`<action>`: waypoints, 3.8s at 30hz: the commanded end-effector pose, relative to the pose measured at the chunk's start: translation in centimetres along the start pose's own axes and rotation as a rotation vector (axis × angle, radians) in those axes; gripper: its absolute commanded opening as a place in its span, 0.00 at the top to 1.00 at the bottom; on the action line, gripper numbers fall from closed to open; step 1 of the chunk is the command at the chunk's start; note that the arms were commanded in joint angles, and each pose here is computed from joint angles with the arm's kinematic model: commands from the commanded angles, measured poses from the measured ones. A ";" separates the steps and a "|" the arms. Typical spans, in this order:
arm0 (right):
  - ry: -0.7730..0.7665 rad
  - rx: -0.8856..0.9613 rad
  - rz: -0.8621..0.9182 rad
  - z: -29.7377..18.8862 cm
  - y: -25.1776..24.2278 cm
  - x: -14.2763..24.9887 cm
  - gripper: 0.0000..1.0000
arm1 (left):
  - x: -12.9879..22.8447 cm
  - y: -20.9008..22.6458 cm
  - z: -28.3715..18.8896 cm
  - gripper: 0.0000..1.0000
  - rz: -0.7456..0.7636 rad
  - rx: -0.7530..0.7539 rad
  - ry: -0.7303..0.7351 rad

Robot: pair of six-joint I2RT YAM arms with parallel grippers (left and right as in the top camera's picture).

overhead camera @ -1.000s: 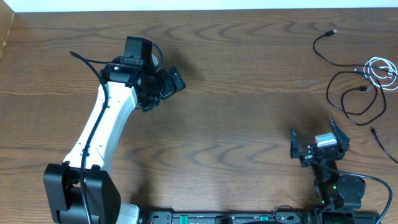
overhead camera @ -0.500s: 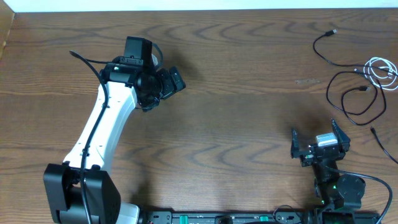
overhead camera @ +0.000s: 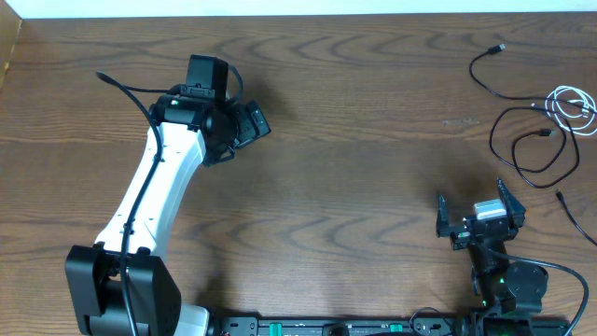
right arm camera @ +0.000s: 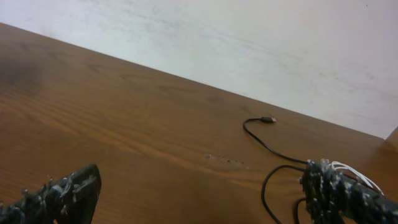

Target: Untangle cables

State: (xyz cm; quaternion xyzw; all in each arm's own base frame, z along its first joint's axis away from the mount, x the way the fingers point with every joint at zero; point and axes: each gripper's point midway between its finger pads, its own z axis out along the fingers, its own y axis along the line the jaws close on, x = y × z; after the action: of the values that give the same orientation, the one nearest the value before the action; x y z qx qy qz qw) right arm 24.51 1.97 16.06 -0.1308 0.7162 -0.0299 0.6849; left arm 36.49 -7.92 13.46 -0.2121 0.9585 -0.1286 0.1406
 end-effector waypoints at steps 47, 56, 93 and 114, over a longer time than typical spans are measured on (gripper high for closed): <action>0.005 0.008 -0.005 0.0 -0.1 0.1 0.01 | 6.6 6.6 -12.8 0.02 0.740 0.161 -1.282; 0.005 0.008 -0.005 0.0 -0.1 0.1 0.01 | 7.2 8.0 -8.7 0.02 0.734 0.140 -1.234; 0.005 0.008 -0.005 0.0 -0.1 0.1 0.01 | 7.8 9.7 -5.4 0.02 0.716 0.084 -1.100; 0.005 0.008 -0.005 0.0 -0.1 0.1 0.01 | 7.8 9.7 -5.4 0.02 0.716 0.084 -1.100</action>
State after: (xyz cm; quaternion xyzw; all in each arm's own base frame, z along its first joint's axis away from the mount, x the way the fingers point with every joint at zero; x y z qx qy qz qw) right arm 24.52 1.91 16.05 -0.1296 0.7166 -0.0311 0.6847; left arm 24.44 -1.87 15.35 0.0853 0.7369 0.0157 0.6704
